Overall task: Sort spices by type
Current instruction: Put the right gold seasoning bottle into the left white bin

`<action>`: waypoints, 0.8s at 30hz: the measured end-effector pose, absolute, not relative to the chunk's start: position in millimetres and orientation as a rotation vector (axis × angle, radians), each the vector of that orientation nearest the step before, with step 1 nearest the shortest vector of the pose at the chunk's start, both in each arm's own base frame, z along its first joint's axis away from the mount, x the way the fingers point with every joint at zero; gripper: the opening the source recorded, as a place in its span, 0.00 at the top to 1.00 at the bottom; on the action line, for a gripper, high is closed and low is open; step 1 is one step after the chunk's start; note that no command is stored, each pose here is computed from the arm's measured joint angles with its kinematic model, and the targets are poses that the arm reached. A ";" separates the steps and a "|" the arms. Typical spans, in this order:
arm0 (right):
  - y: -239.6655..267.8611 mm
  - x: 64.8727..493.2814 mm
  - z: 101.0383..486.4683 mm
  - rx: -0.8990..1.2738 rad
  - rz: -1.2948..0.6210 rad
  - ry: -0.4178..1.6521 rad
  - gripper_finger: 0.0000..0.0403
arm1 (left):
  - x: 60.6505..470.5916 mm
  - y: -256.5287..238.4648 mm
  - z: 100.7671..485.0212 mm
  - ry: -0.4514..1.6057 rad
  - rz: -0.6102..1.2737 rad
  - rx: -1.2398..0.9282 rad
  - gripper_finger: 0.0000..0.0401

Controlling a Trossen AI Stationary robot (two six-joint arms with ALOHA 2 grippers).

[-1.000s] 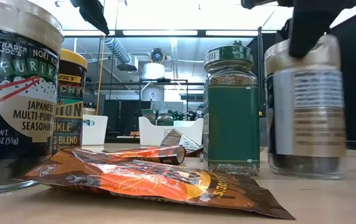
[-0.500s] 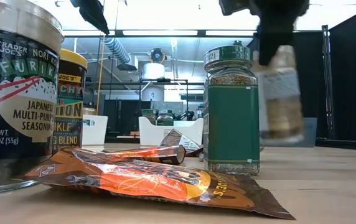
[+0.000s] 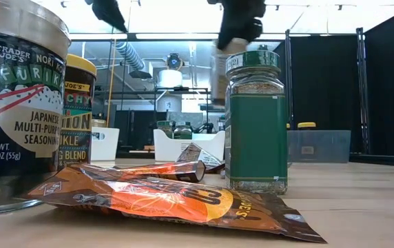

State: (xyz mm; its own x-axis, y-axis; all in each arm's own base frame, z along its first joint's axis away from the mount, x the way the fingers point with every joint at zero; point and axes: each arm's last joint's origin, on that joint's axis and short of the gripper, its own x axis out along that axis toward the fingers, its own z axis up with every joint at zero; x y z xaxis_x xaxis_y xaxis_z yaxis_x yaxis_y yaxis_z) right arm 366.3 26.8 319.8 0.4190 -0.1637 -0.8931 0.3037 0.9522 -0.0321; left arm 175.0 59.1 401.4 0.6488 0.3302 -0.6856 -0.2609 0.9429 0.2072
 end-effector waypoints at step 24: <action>-25.8 387.3 373.8 0.065 -0.225 0.756 0.28 | 205.4 58.0 336.5 0.323 0.020 0.006 0.19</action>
